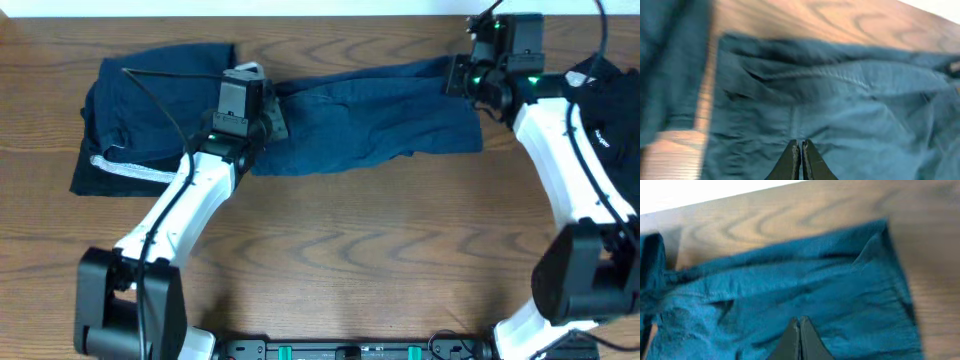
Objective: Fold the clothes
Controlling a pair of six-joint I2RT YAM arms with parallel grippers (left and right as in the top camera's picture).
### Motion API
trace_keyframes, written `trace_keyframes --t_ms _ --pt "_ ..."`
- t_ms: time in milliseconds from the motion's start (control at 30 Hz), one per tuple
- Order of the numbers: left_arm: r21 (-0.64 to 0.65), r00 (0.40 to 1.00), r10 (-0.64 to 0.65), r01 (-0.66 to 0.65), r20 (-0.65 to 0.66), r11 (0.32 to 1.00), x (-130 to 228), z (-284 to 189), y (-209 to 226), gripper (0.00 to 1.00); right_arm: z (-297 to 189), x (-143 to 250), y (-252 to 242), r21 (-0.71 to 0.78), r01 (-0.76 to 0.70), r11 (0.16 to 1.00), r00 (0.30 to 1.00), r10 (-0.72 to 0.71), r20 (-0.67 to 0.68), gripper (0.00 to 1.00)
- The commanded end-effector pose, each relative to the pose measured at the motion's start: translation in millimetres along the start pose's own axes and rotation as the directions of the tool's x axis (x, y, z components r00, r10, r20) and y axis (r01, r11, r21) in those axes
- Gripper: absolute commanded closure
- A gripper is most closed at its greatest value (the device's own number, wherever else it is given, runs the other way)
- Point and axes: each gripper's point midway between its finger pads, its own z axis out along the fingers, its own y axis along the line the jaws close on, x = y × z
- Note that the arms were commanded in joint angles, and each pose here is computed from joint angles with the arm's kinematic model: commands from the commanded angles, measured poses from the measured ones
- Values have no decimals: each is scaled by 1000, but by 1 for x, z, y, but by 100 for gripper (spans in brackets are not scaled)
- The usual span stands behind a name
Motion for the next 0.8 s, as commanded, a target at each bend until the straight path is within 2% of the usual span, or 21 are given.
trace_keyframes --t_ms 0,233,433,567,767 --pt "93 996 14 -6 -93 996 21 18 -13 94 32 30 16 -56 23 998 995 -29 -100 99" --pt "86 993 16 -6 -116 996 34 48 -7 94 88 69 38 -87 95 992 978 -109 -180 99" --pt "99 997 20 -12 -78 995 28 62 -8 94 135 85 28 -51 125 991 976 -132 -174 99" --pt "85 998 20 -16 -54 996 28 78 -2 94 151 76 26 -54 137 989 983 -142 -112 99" --pt "29 1000 21 -22 23 999 22 105 13 94 153 36 21 16 159 987 986 -160 53 99"
